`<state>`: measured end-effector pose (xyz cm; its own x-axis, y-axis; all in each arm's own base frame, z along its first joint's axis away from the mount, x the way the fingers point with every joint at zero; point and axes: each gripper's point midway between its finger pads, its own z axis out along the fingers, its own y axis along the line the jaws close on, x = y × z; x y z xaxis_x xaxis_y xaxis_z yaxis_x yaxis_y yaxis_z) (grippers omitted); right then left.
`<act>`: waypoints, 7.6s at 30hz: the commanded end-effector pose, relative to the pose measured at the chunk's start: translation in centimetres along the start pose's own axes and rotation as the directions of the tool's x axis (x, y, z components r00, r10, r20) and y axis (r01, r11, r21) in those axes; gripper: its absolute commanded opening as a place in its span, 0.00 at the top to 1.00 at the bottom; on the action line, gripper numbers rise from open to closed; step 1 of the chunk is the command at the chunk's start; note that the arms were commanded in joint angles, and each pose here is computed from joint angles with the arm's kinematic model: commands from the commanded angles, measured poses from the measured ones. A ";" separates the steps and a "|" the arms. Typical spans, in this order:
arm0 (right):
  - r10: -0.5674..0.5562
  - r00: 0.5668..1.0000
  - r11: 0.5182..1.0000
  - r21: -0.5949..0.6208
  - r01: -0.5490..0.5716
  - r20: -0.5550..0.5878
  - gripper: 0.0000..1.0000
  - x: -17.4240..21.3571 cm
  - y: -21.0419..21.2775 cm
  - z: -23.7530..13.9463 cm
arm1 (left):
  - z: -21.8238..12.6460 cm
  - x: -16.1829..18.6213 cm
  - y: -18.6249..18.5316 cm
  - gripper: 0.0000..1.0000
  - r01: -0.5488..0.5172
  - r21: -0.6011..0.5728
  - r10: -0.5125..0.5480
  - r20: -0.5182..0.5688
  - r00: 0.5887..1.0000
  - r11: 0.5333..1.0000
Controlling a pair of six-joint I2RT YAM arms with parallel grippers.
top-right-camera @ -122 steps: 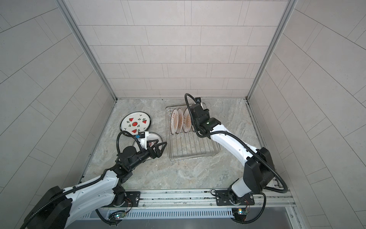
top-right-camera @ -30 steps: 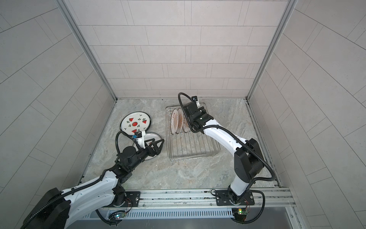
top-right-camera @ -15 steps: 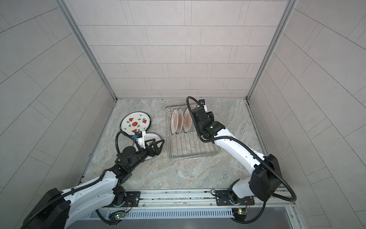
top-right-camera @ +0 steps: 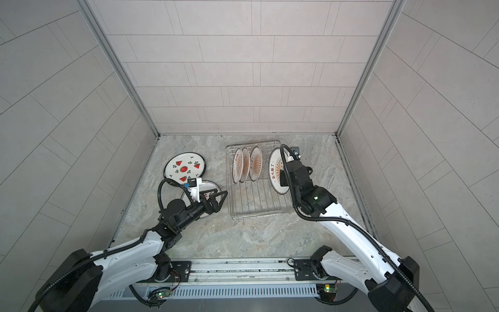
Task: Unload the plates from the dish rack
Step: 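Lift the sunburst plate up out of the rack with the right gripper, then carry the sunburst plate toward the left gripper while the left gripper reaches to meet it, then close the left gripper on the plate rim and open the right gripper, then carry the plate with the left gripper onto the table stack while the right gripper withdraws, then lower the plate onto the red-text stack with the left gripper while the right hovers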
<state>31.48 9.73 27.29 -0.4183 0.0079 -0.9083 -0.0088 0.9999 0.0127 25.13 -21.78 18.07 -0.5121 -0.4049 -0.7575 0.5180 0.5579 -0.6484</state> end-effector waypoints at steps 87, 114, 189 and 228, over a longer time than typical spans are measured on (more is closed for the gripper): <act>0.208 0.953 0.541 -0.837 0.077 0.222 0.89 -1.5 10.0 -12.0 | 0.4 -2.2 -16.2 0.91 -0.124 0.561 0.173 -0.034 0.984 0.818; 0.202 0.960 0.627 -0.779 0.025 0.193 0.00 -0.3 9.0 -10.8 | 1.7 -3.7 -12.0 1.00 -0.090 0.348 0.081 0.041 0.996 0.933; -0.324 0.932 0.561 -0.760 0.328 0.163 0.00 5.7 17.4 -8.3 | -9.8 0.8 14.2 1.00 0.698 -0.519 -0.492 0.495 0.716 0.494; -0.502 0.858 0.536 -0.741 0.403 0.103 0.00 8.3 20.1 -6.4 | -12.1 2.4 16.6 0.47 0.591 -0.725 -0.393 0.459 0.797 0.354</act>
<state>21.72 29.64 21.60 -0.2899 -0.4935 -0.8200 -0.8464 0.5322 -0.0210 24.04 -5.43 5.74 -0.3138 -0.8843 -0.3457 -0.6095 0.4668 -0.6408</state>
